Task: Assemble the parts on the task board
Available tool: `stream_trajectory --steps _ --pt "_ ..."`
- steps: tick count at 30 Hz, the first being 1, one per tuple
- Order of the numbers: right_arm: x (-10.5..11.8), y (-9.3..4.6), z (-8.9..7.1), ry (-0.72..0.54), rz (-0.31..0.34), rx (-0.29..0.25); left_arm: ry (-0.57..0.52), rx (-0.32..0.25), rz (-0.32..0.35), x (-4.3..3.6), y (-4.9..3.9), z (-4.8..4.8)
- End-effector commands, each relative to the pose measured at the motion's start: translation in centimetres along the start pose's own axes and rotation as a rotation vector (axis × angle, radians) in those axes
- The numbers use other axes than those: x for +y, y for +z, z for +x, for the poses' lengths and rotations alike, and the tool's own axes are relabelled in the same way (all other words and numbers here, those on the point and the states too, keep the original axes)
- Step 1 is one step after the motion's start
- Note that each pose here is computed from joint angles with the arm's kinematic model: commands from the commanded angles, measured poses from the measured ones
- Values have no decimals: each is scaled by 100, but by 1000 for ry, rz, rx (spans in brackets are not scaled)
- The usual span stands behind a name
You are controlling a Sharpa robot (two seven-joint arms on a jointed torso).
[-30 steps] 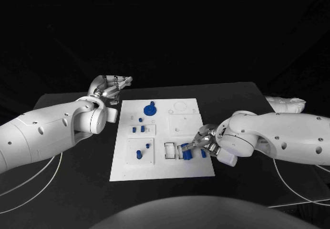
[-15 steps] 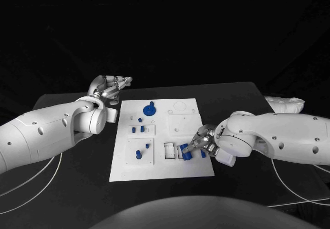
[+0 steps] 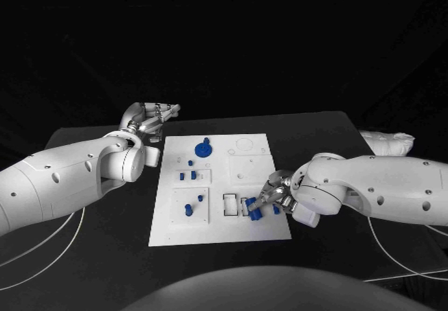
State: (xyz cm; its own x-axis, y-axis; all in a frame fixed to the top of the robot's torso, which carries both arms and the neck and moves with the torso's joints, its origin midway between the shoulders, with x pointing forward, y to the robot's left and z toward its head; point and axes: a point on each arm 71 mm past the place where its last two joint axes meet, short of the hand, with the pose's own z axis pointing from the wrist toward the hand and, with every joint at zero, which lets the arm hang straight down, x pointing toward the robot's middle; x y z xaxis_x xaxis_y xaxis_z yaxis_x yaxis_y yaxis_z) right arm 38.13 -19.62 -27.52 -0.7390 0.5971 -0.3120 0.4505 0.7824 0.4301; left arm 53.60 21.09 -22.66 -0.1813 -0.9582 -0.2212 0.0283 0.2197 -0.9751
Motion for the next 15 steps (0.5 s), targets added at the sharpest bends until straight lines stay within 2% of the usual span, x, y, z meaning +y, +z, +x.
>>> stream_trajectory --steps 1,15 --pt "-36 26 21 -23 22 -3 -6 20 10 -15 4 30" --pt "-40 53 32 -28 24 -4 -5 18 9 -11 2 19"
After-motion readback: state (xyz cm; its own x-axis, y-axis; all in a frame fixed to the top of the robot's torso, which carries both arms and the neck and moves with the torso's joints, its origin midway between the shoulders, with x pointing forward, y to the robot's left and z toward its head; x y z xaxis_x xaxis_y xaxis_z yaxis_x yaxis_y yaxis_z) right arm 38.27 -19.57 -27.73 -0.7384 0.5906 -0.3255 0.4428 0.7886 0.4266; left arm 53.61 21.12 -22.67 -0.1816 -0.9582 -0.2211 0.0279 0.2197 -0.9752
